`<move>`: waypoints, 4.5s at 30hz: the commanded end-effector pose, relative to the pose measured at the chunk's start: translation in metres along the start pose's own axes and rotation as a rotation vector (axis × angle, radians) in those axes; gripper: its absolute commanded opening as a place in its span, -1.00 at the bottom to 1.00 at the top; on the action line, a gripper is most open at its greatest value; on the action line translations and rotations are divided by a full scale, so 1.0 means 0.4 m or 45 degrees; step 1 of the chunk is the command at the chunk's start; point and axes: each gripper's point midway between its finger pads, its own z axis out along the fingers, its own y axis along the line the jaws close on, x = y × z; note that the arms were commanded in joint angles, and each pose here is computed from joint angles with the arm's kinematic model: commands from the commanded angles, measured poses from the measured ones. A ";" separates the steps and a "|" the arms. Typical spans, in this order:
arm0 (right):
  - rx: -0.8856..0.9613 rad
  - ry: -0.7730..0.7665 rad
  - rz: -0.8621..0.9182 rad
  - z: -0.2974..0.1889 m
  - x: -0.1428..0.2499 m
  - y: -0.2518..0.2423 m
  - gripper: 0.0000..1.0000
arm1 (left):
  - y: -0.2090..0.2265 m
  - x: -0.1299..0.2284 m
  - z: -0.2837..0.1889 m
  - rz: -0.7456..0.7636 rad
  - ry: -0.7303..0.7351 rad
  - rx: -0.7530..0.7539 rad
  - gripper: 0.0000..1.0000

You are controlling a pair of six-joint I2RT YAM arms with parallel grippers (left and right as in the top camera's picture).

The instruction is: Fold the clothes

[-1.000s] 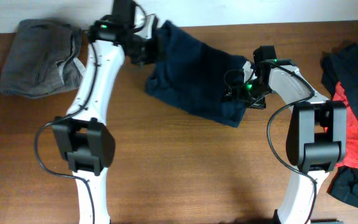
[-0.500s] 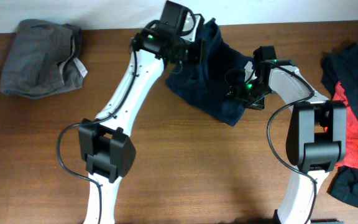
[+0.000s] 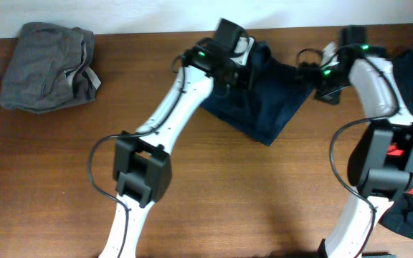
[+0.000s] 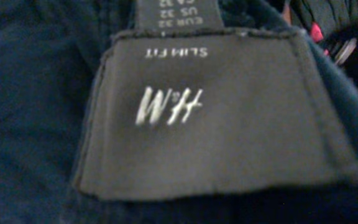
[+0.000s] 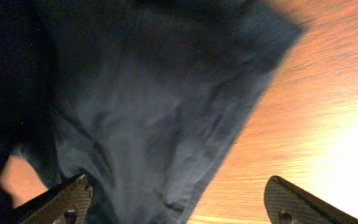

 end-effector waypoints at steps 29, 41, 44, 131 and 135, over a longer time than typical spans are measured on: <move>-0.019 -0.160 -0.090 -0.281 -0.032 -0.001 0.97 | -0.081 -0.040 -0.047 0.151 -0.030 0.039 0.62; -0.044 0.293 0.033 -0.049 0.214 0.106 1.00 | 0.332 -0.075 -0.290 -0.197 -0.019 -0.198 0.67; -0.014 0.324 0.177 0.011 0.247 0.080 0.94 | 0.364 -0.064 -0.307 -0.189 -0.001 -0.215 0.67; -0.022 0.208 -0.346 0.284 0.076 0.033 -0.92 | 0.364 -0.067 -0.307 -0.051 0.005 -0.214 0.69; -0.028 0.299 -0.462 0.295 0.136 0.074 -0.92 | 0.364 -0.068 -0.307 -0.050 0.004 -0.214 0.69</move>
